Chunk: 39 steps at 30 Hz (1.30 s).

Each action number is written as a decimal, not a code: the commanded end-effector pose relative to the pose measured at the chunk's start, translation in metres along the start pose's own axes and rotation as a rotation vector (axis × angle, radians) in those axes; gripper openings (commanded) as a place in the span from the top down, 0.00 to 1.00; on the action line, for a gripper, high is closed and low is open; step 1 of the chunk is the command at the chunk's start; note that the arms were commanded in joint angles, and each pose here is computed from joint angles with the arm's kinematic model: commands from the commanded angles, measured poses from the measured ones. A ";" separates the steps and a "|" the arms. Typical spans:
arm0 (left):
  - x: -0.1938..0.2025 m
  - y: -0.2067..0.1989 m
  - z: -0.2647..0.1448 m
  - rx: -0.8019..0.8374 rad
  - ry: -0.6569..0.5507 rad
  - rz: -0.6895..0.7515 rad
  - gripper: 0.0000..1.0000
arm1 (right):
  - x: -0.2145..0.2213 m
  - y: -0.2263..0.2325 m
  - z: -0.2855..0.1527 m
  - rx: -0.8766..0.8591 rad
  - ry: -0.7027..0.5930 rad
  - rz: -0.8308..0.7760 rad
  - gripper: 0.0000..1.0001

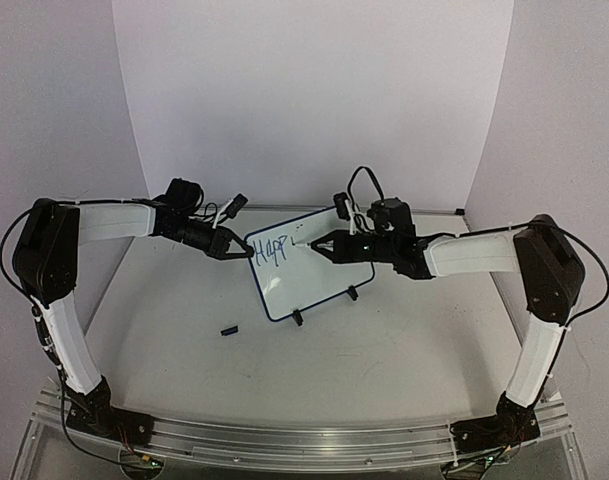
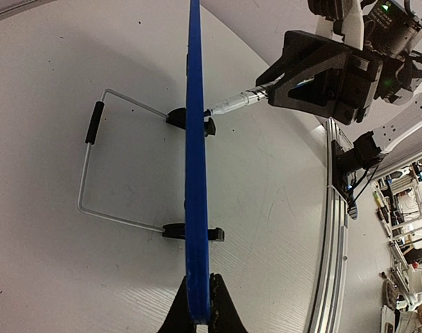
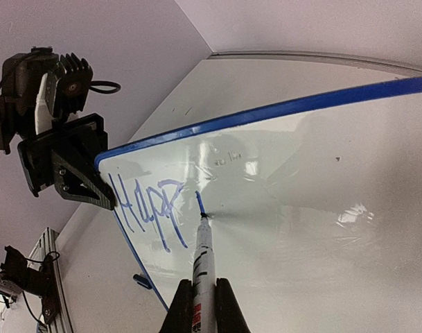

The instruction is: Write a sentence on the whiteboard

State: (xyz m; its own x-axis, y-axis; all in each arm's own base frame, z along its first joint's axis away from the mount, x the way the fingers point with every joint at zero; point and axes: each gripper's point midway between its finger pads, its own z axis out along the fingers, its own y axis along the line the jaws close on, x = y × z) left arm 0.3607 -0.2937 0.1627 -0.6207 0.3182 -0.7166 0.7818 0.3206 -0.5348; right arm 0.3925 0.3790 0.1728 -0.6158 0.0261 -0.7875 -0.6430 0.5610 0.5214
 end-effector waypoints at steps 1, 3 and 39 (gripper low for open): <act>-0.002 -0.005 0.002 -0.042 0.025 0.071 1.00 | 0.008 -0.004 -0.003 0.019 0.003 0.009 1.00; -0.002 -0.005 0.002 -0.042 0.025 0.070 1.00 | 0.008 -0.003 -0.005 0.016 0.003 0.009 1.00; -0.001 -0.006 0.004 -0.045 0.033 0.077 1.00 | -0.039 0.008 0.006 0.003 -0.096 -0.037 1.00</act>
State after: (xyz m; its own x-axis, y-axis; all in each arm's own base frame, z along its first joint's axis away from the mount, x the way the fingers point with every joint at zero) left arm 0.3598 -0.2980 0.1645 -0.6055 0.3277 -0.7252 0.7934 0.3201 -0.5178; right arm 0.4025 0.3858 0.1963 -0.5788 0.0562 -0.8135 -0.6637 0.5472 0.5100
